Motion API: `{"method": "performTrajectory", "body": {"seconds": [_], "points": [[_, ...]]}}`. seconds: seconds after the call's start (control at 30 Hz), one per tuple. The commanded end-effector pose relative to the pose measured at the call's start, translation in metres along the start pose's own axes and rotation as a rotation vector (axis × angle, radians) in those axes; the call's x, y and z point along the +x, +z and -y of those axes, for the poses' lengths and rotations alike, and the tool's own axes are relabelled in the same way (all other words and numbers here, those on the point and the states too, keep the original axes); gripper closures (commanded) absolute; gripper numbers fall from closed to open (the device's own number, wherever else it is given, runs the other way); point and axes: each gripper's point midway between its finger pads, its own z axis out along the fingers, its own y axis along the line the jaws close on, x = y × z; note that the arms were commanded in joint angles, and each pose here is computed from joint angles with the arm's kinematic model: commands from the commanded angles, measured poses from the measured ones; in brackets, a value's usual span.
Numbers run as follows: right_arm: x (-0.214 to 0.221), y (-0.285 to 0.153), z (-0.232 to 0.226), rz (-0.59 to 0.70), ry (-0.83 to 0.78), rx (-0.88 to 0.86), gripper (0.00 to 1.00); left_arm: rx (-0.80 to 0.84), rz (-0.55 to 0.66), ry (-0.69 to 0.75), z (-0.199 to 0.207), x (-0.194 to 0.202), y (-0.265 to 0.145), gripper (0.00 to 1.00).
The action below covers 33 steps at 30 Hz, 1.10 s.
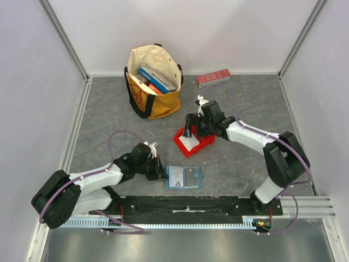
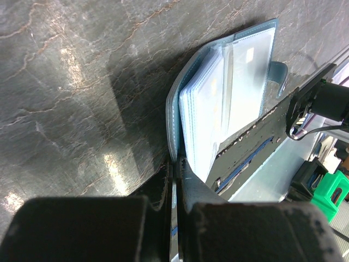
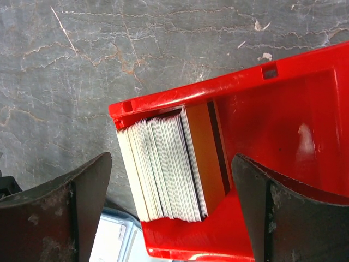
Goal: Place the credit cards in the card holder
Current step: Pick up the credit card from the storage box.
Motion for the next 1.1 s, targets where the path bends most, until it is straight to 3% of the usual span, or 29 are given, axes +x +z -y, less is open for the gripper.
{"method": "performTrajectory", "body": {"seconds": [0.0, 0.43, 1.07], "points": [[-0.021, 0.006, -0.014, 0.030, -0.035, -0.084, 0.02, 0.022, 0.030, 0.044, 0.013, -0.011, -0.004, 0.98], [-0.006, 0.015, -0.016, -0.035, -0.025, -0.156, 0.02, 0.013, 0.020, 0.045, 0.011, -0.009, -0.002, 0.98], [-0.008, -0.001, -0.017, -0.023, -0.013, -0.194, 0.21, 0.011, 0.018, 0.042, 0.009, -0.009, -0.001, 0.98]]}}
